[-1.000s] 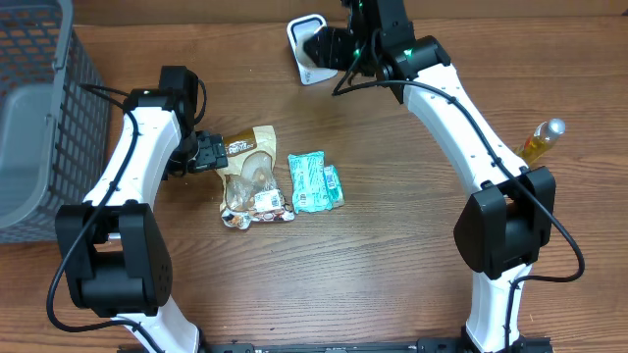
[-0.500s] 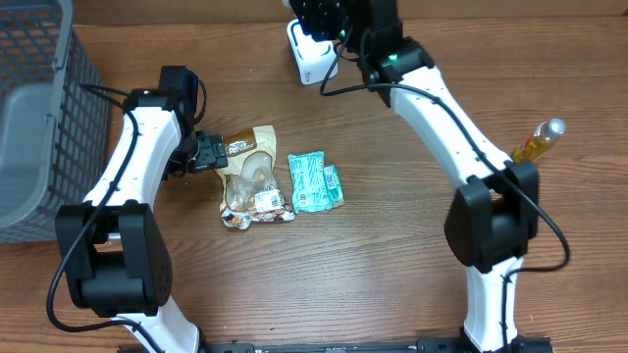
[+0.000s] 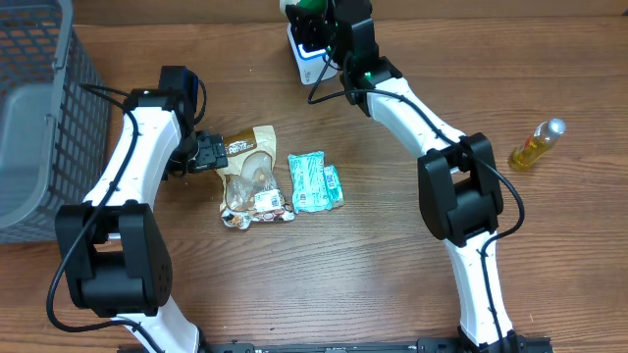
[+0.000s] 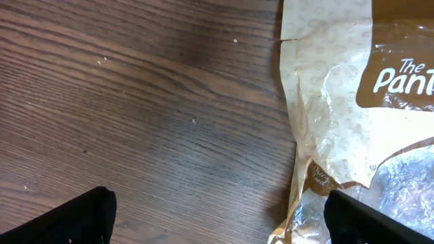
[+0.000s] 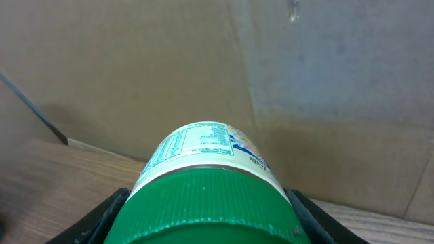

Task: Scan the item barcode
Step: 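Hold the jar's label in front of the white scanner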

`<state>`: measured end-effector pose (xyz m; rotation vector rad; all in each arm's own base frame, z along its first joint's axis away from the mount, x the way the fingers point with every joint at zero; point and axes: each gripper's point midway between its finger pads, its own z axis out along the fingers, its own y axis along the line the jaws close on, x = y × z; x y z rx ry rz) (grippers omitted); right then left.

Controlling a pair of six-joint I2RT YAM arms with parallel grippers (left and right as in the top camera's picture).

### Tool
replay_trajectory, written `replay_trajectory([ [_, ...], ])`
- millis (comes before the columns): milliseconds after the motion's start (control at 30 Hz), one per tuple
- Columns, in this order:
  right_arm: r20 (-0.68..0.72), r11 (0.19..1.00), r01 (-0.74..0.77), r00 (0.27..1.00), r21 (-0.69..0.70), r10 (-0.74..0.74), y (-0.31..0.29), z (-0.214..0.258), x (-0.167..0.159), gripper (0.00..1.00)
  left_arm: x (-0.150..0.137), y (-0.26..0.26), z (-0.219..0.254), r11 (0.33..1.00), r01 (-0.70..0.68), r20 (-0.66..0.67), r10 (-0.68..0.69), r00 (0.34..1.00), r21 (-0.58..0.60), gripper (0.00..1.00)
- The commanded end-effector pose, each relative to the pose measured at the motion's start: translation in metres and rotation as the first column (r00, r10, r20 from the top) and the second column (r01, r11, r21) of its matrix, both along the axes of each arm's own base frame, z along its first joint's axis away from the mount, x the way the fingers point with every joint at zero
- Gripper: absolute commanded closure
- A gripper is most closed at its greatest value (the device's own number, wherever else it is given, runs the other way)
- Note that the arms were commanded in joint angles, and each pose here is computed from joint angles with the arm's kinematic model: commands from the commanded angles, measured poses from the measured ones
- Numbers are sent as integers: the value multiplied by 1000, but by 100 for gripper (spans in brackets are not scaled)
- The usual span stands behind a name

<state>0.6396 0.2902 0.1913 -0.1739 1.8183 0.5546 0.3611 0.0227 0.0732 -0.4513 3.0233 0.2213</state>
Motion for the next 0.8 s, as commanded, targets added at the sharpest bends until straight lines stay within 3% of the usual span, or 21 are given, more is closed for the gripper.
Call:
replay_trajectory([
  [0, 50, 1000, 25, 998, 9, -26, -2, 11, 7, 64, 4, 3, 2, 1000, 15, 6, -15, 1000, 11, 1],
  [367, 61, 995, 103, 993, -1, -103, -11, -23, 20, 63, 4, 3, 2, 1000, 15, 6, -15, 1000, 11, 0],
  [767, 107, 994, 102, 989, 26, -104, -9, -24, 25, 64, 4, 3, 2, 1000, 15, 6, -15, 1000, 11, 1],
])
